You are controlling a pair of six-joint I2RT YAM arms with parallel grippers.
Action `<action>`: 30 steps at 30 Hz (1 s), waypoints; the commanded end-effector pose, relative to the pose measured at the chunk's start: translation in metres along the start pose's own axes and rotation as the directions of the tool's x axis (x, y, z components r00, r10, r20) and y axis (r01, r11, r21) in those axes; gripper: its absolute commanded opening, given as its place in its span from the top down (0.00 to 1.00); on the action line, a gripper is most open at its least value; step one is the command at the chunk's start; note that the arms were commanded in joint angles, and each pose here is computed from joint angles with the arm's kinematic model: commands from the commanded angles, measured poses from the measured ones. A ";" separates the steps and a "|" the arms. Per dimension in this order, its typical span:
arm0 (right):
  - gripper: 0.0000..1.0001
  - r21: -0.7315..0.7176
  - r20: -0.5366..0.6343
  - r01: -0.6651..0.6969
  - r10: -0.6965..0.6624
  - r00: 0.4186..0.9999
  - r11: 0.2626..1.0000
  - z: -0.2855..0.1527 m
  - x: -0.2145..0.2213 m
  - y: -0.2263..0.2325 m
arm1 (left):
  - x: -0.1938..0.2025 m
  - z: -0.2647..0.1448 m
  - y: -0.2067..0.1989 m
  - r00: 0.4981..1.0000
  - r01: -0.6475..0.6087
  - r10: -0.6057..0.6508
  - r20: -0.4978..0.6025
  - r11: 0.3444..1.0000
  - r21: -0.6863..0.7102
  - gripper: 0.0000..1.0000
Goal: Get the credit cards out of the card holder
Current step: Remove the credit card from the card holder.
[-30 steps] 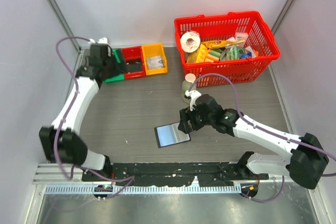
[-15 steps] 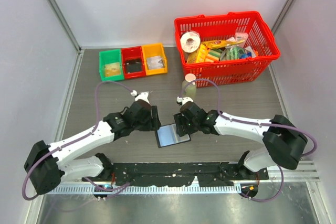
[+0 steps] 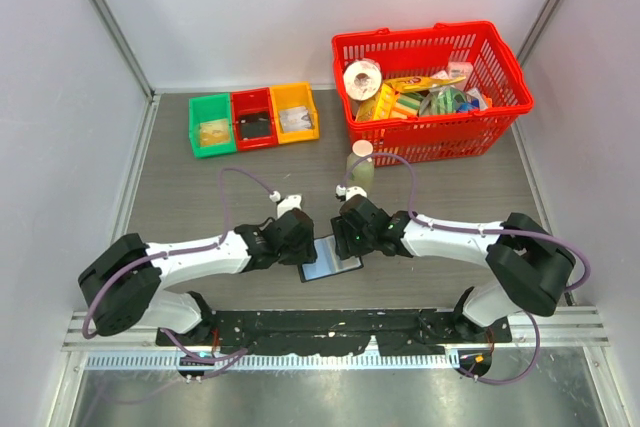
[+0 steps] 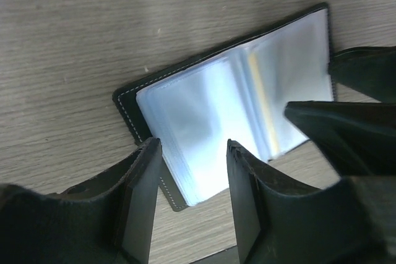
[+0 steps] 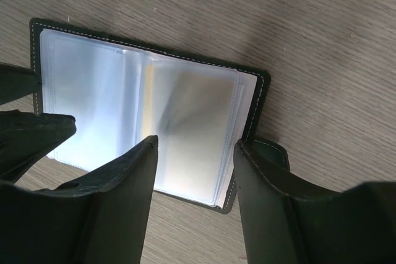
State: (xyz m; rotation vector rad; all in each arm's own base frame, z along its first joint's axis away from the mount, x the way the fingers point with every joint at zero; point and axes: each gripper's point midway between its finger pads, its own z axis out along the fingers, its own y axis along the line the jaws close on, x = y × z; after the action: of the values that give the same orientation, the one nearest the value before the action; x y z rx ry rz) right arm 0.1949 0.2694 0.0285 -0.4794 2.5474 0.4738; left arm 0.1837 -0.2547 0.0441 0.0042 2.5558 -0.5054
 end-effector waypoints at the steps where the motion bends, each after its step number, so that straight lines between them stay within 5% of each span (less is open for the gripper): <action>1: 0.48 -0.021 0.001 -0.015 0.015 1.000 1.000 0.006 0.003 0.004 | 0.004 0.012 0.000 0.998 0.051 -0.051 0.030 0.999 -0.001 0.52; 15: 0.69 -0.167 0.024 -0.015 0.019 1.000 0.986 -0.009 -0.010 0.036 | 0.026 0.024 0.008 0.996 0.082 -0.083 -0.016 0.997 -0.011 0.63; 30: 0.70 -0.315 0.080 0.020 0.006 0.997 0.949 -0.041 -0.031 0.077 | 0.024 0.020 0.004 0.994 0.113 -0.113 0.001 0.993 0.022 0.65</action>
State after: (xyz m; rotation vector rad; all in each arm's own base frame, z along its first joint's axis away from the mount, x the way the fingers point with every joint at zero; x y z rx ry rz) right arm 0.1721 0.3049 0.0665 -0.5546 2.4803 0.7570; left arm 0.1836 -0.2582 0.0266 -0.1180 2.5283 -0.5433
